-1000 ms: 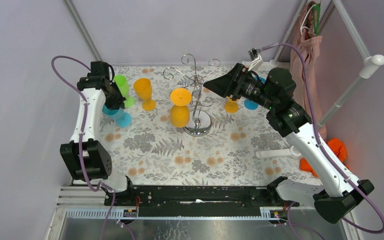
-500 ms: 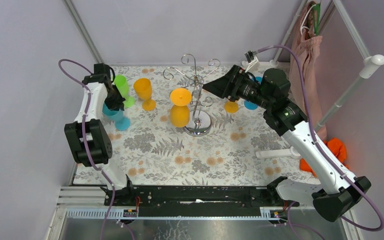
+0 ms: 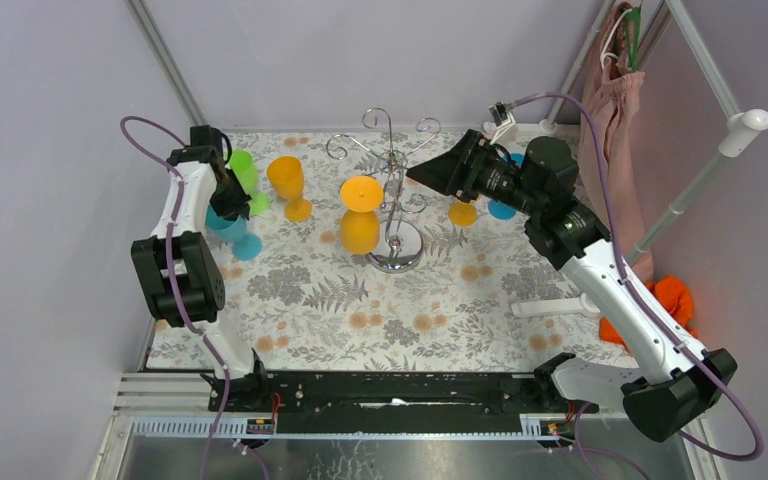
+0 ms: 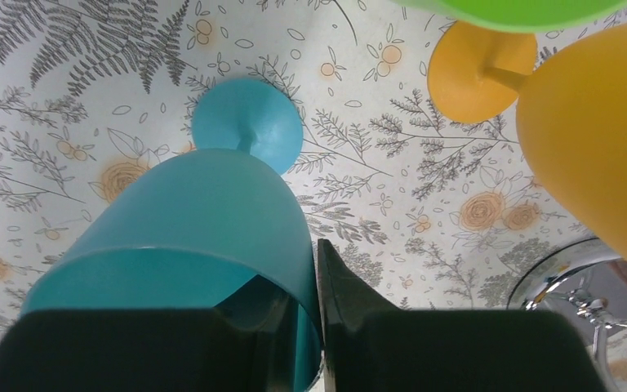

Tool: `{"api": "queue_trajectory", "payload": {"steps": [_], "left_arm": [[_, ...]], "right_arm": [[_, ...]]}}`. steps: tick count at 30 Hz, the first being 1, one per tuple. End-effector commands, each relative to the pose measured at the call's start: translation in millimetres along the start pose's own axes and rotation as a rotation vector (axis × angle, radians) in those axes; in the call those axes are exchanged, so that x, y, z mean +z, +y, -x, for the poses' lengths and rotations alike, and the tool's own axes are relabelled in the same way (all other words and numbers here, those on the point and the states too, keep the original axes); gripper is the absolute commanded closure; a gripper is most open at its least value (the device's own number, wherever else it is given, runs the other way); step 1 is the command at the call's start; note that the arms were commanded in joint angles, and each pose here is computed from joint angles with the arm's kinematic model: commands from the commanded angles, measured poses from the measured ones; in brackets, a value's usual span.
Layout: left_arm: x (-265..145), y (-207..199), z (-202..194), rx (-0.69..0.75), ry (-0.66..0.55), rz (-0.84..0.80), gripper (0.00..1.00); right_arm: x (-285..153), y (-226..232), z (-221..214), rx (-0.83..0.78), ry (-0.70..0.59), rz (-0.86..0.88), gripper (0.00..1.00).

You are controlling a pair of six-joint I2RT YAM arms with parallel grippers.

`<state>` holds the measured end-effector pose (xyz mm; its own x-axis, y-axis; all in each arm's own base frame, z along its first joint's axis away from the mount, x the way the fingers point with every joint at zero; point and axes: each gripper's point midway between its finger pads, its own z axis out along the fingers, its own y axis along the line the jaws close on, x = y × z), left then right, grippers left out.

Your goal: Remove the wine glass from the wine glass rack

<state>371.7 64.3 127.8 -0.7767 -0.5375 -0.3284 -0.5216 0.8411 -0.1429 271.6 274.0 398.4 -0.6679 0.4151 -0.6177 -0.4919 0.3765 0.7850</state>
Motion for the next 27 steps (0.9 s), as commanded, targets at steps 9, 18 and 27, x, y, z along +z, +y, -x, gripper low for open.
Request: {"api": "queue_trajectory", "payload": {"steps": [9, 18, 27], "left_arm": [[-37, 3, 32, 0.016, -0.124, 0.028, 0.59], [-117, -6, 72, 0.006, -0.301, 0.028, 0.57], [-211, -48, 72, 0.042, -0.478, -0.167, 0.55]], "right_arm": [[-1, 18, 1, -0.021, 0.007, 0.108, 0.23], [-8, 25, 0, -0.044, 0.01, 0.123, 0.23], [-2, 26, -8, -0.033, 0.072, 0.14, 0.28]]}}
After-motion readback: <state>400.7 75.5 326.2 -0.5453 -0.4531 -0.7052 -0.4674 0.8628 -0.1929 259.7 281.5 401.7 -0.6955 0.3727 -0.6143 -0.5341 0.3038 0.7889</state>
